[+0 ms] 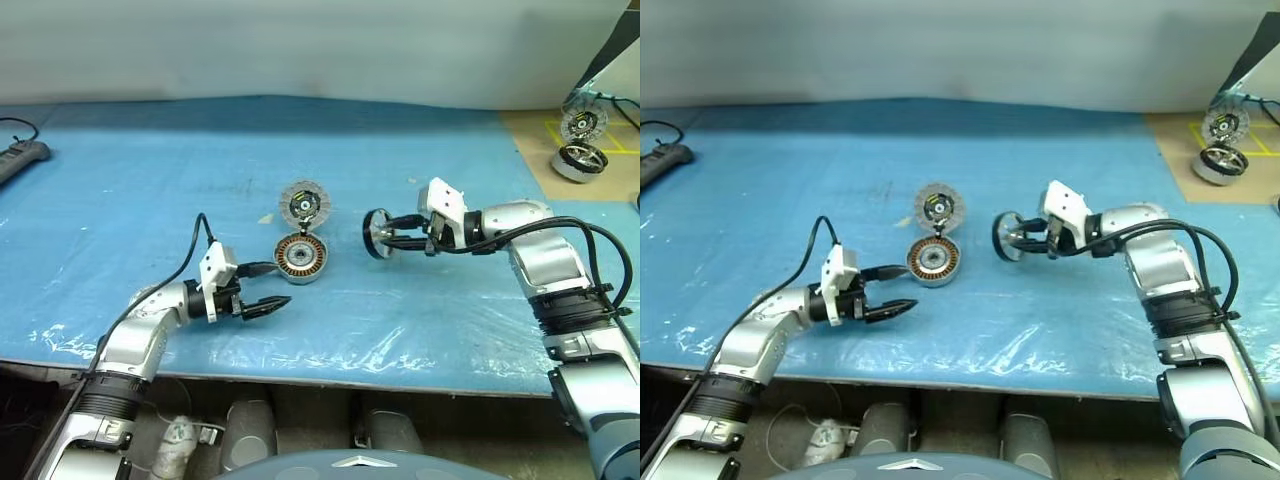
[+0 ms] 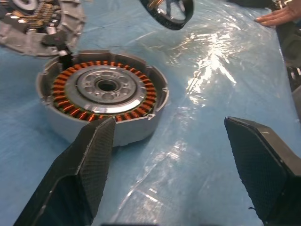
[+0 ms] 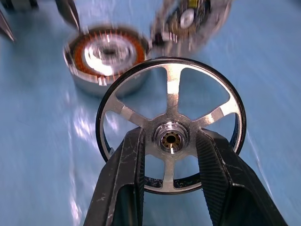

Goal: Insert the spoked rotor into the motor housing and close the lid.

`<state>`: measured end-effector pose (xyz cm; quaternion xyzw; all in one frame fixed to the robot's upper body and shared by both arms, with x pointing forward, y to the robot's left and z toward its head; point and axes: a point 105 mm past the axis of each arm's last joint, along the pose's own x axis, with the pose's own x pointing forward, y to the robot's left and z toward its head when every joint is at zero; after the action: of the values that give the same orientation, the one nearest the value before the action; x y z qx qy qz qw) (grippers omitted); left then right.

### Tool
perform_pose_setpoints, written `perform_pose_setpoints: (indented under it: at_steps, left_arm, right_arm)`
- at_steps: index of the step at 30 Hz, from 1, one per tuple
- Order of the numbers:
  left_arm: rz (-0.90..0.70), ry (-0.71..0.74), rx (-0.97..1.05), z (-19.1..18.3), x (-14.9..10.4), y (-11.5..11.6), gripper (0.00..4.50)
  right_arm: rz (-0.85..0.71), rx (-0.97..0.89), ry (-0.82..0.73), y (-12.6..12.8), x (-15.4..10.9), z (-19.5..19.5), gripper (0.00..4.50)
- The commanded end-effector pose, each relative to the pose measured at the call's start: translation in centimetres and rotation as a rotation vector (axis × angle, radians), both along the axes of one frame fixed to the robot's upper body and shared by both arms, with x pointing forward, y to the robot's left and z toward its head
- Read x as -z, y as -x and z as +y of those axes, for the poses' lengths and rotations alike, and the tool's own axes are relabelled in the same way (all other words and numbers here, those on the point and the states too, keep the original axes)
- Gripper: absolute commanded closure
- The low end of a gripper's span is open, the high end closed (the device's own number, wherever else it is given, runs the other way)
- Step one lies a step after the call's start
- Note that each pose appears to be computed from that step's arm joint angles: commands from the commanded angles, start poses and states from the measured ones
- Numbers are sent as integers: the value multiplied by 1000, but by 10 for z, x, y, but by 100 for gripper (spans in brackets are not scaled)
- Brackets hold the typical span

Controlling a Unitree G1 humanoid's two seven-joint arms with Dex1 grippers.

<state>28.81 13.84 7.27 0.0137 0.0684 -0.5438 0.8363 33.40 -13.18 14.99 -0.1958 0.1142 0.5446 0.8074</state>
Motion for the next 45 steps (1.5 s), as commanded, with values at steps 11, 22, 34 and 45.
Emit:
perform_pose_setpoints:
  at_steps: [11, 22, 34, 45]
  left_arm:
    - [-38, -45, -25, 17, -8, -9, 51]
    - [-35, -58, -15, 15, -7, -6, 51]
    - [-33, -44, -3, 6, -8, -3, 51]
    - [0, -17, 20, 5, -16, 3, 51]
  right_arm:
    - [24, -88, -172, 7, -2, 81, 293]
    - [-17, -143, 33, 3, 28, 86, 293]
    - [8, -206, 60, 6, 28, 99, 121]
    - [33, -207, -151, 7, -11, 104, 121]
